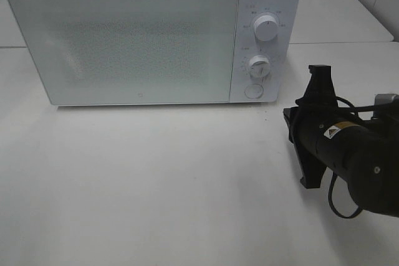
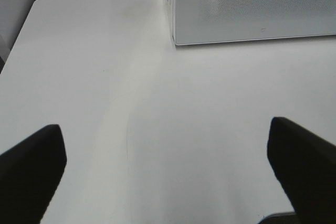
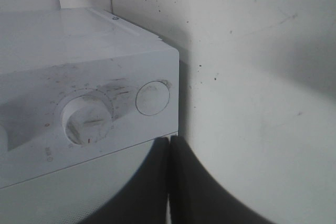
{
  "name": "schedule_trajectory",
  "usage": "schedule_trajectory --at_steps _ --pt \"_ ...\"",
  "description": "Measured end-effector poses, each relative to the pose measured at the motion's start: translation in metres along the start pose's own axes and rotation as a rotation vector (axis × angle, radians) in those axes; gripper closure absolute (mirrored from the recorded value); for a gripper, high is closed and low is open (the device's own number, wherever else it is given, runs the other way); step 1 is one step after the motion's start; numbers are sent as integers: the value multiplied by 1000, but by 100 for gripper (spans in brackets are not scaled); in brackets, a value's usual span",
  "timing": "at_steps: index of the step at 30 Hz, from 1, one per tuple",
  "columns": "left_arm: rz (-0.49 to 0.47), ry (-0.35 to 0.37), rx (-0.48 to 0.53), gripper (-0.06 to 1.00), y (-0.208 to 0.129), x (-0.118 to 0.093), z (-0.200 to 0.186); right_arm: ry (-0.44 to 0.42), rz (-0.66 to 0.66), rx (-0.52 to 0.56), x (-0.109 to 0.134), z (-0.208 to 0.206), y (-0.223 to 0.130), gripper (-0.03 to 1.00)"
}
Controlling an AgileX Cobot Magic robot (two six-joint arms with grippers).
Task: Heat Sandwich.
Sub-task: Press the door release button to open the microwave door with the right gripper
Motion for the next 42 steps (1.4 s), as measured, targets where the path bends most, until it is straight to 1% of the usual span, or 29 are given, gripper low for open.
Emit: schedule_trajectory --at_steps 8,16,29,38,42 --pt "0 0 0 -4 0 0 0 -7 -15 13 2 13 -1 96" --pt "0 0 0 -4 0 0 0 -20 16 69 3 45 -9 96" --pt "0 0 0 -4 0 0 0 -9 20 75 14 80 -12 96" --pt "0 0 0 -4 0 0 0 -21 48 67 18 99 -9 96" --pt "0 0 0 -4 0 0 0 -35 46 80 19 105 -12 96"
Point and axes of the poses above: a point on each arm's last joint axis where the gripper is mounted, z pointing out along that axis toward the gripper, x along the wrist's bending axis when the last joint is at zero, y = z × x, the point moved 1 cm from there along z, pointing out along that axis toward the gripper, and after that the axes turned 1 degree about z, right-handed, at the moved point
